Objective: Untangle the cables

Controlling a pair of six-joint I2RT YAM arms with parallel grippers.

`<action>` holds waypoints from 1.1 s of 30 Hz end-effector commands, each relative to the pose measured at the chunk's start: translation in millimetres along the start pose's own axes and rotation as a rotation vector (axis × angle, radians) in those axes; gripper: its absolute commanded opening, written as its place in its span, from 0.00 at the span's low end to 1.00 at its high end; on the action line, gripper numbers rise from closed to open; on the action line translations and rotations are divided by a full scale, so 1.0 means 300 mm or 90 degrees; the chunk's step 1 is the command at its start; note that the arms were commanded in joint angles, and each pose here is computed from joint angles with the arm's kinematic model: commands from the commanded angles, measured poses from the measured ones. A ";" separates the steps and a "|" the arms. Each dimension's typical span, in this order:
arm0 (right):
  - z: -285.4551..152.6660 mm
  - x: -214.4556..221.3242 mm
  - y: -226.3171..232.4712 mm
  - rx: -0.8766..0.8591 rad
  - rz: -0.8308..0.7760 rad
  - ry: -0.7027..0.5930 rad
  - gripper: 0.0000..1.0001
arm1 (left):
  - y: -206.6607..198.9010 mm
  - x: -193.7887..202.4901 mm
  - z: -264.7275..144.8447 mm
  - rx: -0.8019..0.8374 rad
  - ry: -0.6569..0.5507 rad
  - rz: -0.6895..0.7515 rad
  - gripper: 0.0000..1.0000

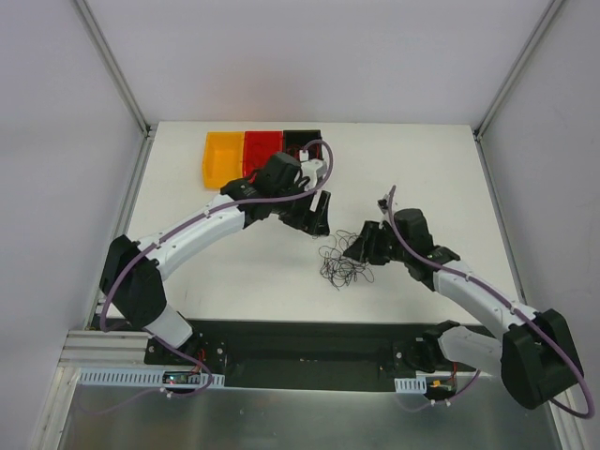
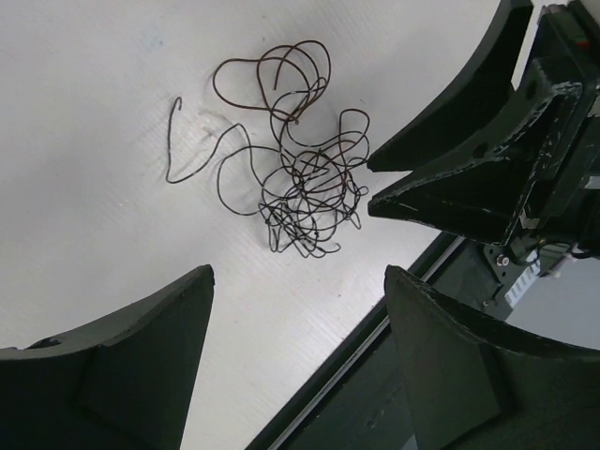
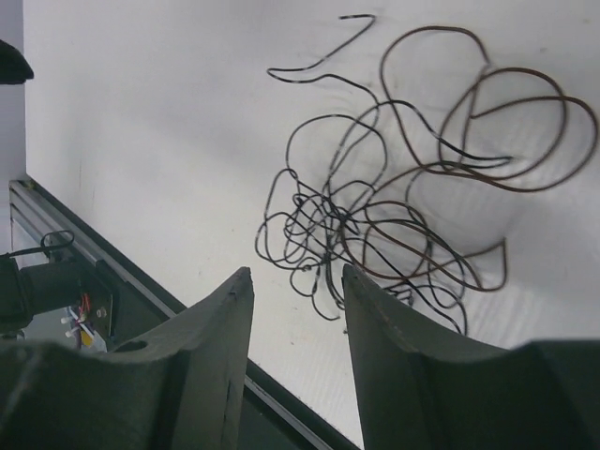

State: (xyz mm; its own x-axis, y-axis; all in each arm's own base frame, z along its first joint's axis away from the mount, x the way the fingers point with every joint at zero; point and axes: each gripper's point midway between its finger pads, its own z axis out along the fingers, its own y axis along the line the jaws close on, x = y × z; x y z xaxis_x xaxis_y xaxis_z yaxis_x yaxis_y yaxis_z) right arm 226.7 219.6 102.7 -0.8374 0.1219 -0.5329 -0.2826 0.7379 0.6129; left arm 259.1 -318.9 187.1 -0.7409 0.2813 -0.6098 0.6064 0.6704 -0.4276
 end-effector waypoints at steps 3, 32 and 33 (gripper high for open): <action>-0.046 0.022 -0.040 0.001 0.024 -0.021 0.45 | 0.007 0.093 0.116 -0.002 0.026 -0.154 0.64; -0.030 0.084 -0.019 -0.072 0.033 -0.017 0.41 | -0.021 0.140 0.322 0.055 0.016 -0.409 0.38; -0.029 0.083 -0.020 -0.071 0.034 -0.017 0.41 | -0.023 0.145 0.329 0.056 0.022 -0.410 0.38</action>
State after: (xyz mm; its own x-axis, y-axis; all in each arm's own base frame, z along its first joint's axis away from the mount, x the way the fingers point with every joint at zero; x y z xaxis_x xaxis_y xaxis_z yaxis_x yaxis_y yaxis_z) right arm 200.5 208.1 82.0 -0.8530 0.1756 -0.4914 -0.2573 0.6777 0.6888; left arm 250.2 -363.5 87.2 -0.9697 -0.1389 -0.2011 0.0500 0.6926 -0.7196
